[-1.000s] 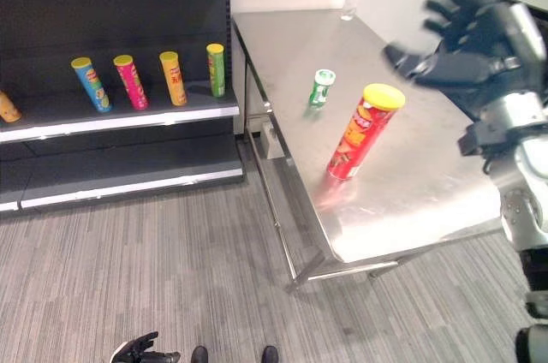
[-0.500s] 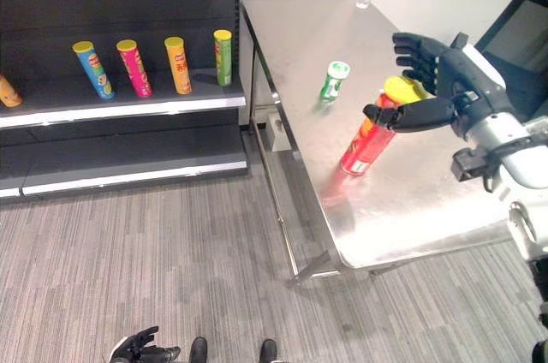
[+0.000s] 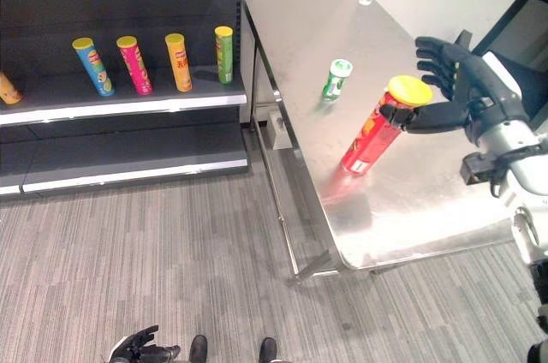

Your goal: Put the goods on the table back onto the shelves and tidy them up.

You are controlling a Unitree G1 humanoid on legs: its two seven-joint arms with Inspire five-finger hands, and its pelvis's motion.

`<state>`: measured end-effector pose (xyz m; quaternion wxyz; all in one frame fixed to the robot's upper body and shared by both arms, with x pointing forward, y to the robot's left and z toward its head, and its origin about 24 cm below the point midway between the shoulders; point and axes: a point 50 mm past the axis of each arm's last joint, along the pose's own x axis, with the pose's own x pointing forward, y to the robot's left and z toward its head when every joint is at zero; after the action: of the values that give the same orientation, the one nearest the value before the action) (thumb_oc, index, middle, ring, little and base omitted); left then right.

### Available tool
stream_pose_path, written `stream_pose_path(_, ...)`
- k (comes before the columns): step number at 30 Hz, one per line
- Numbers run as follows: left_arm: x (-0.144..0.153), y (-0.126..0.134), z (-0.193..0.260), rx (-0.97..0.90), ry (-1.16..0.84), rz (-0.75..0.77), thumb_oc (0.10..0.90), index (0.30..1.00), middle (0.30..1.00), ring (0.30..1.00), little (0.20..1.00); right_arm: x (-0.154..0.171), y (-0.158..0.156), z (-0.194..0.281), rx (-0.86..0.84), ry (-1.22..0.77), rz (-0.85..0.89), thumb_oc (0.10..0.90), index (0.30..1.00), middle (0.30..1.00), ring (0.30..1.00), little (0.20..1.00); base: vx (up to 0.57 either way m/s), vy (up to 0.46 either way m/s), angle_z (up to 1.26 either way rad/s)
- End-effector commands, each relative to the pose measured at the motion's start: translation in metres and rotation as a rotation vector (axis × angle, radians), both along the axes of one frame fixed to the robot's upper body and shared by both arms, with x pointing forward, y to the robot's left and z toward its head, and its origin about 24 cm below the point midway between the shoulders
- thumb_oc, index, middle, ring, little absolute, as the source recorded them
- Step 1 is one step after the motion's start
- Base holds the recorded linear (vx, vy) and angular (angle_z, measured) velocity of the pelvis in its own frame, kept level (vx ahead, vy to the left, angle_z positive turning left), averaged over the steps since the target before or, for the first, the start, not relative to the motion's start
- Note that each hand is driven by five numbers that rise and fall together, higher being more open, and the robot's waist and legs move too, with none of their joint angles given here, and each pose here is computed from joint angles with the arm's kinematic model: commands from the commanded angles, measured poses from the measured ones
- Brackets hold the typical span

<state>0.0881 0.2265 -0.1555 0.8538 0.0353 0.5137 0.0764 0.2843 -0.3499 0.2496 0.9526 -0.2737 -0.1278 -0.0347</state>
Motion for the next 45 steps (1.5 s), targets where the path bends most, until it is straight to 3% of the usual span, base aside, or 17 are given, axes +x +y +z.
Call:
stream_pose_path(1, -0.001, 0.014, 0.003, 0.048, -0.001, -0.046, 0.800, 0.900, 0.900, 0.900, 0.900, -0.009, 0.000, 0.052, -0.017, -0.231, -0.008, 0.800, 0.900, 0.900, 0.900, 0.900, 0.00, 0.000, 0.00)
stream_pose_path(13, -0.003, 0.013, 0.002, 0.041, 0.010, -0.049, 0.800, 0.900, 0.900, 0.900, 0.900, 0.006, -0.002, 0.022, 0.025, -0.084, -0.005, 0.800, 0.900, 0.900, 0.900, 0.900, 0.00, 0.000, 0.00)
stream_pose_path(23, -0.005, 0.014, 0.002, 0.039, 0.016, -0.041, 0.800, 0.900, 0.900, 0.900, 0.900, 0.014, 0.002, 0.020, 0.058, -0.075, 0.009, 0.800, 0.900, 0.900, 0.900, 0.900, 0.00, 0.000, 0.00)
stream_pose_path(45, -0.009, 0.016, 0.001, 0.045, 0.043, -0.025, 0.800, 0.900, 0.900, 0.900, 0.900, 0.024, -0.004, 0.014, 0.405, -0.196, 0.000, 0.800, 0.900, 0.900, 0.900, 0.900, 0.00, 0.000, 0.00)
